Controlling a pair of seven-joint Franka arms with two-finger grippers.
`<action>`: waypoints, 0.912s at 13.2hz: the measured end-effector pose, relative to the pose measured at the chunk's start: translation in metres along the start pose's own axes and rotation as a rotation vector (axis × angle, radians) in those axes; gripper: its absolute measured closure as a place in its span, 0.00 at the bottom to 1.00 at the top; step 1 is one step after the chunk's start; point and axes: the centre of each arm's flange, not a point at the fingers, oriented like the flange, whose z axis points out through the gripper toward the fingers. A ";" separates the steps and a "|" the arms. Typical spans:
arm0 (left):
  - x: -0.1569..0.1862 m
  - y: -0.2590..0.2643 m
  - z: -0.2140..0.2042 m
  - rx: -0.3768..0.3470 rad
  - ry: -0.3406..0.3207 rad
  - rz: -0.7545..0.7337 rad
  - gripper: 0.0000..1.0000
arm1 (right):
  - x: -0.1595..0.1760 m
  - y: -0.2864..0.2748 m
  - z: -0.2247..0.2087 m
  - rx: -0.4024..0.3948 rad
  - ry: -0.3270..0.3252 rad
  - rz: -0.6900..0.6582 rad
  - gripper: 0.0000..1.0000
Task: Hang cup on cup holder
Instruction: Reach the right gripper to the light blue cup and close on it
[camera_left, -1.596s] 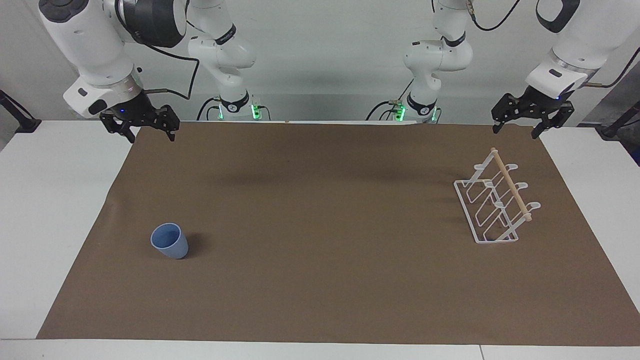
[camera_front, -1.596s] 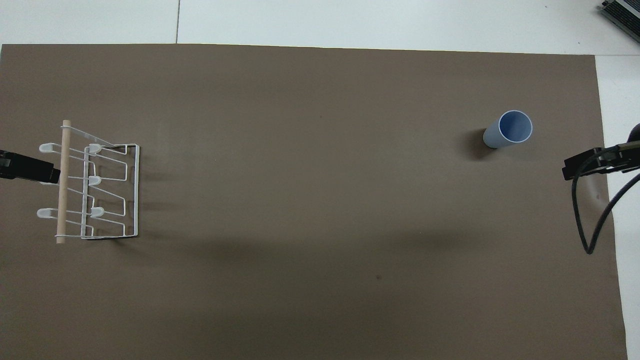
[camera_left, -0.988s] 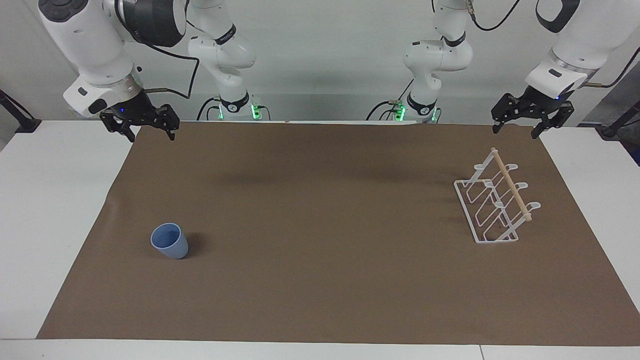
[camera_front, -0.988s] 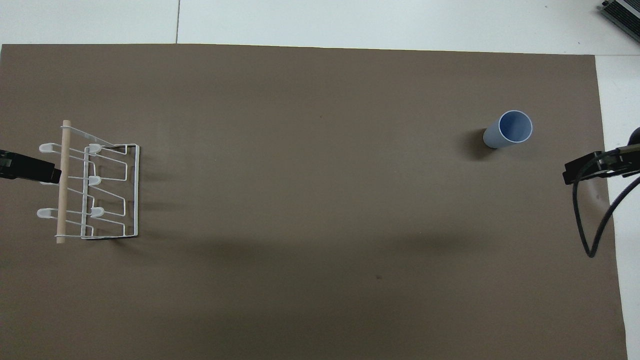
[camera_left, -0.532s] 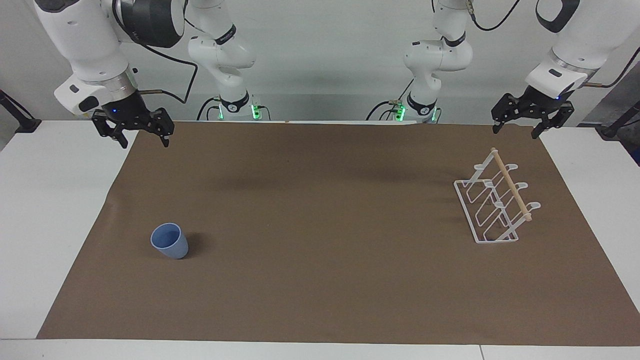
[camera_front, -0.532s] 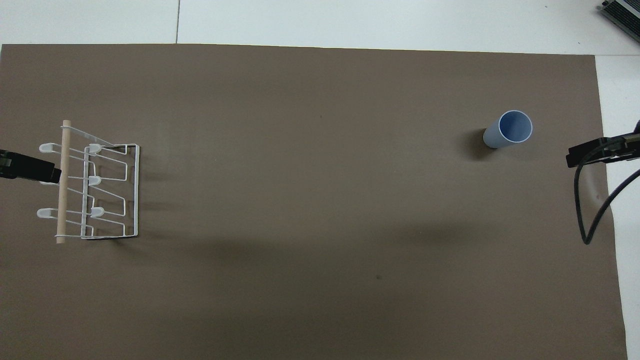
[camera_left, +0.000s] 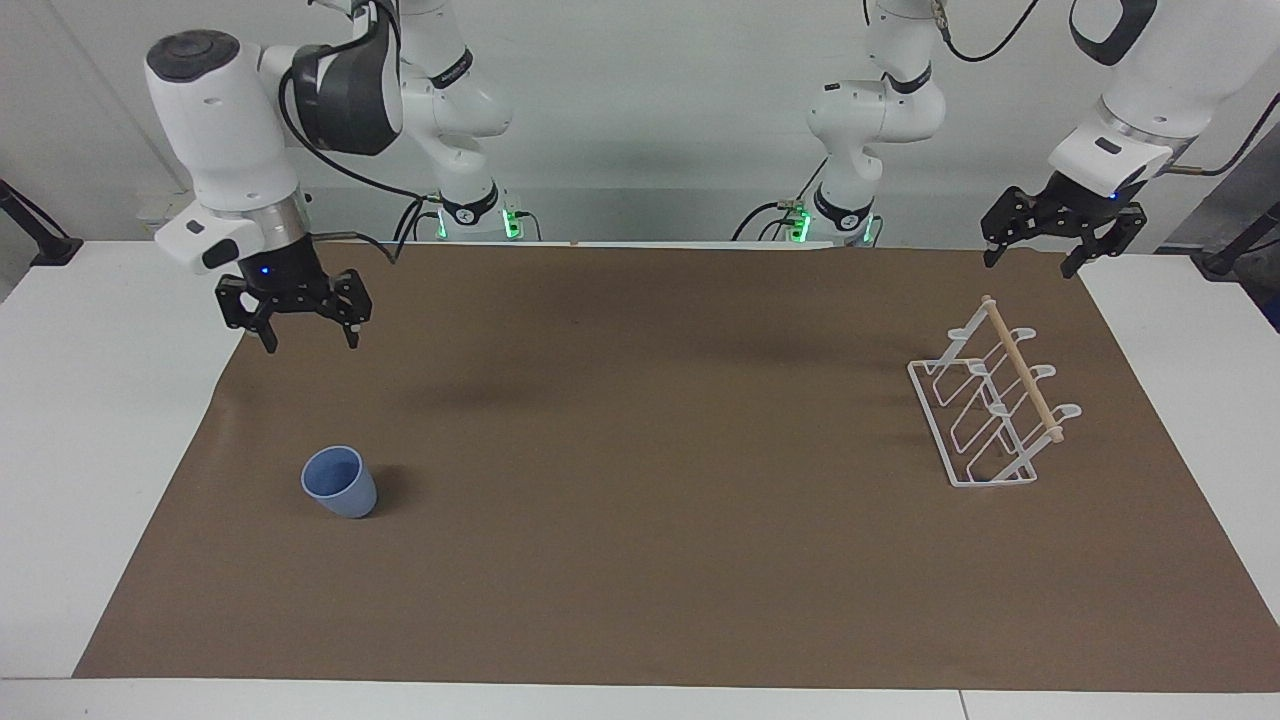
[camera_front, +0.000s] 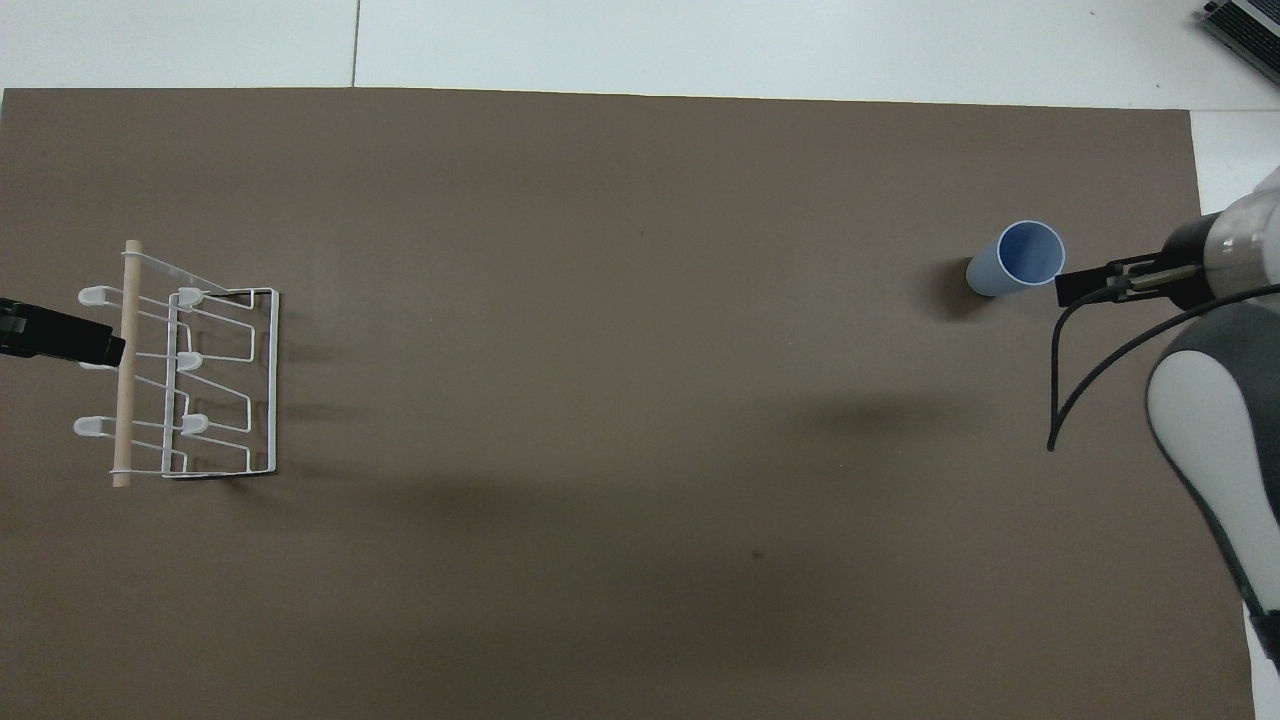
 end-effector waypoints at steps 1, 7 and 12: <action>0.000 0.000 0.000 0.000 0.000 0.000 0.00 | -0.001 -0.002 0.022 0.009 -0.001 0.001 0.00; 0.000 0.000 0.000 0.000 0.000 0.000 0.00 | 0.027 0.001 0.112 0.013 0.129 0.008 0.00; 0.000 0.000 0.000 0.000 0.000 0.001 0.00 | 0.034 -0.003 0.122 0.016 0.177 0.046 0.00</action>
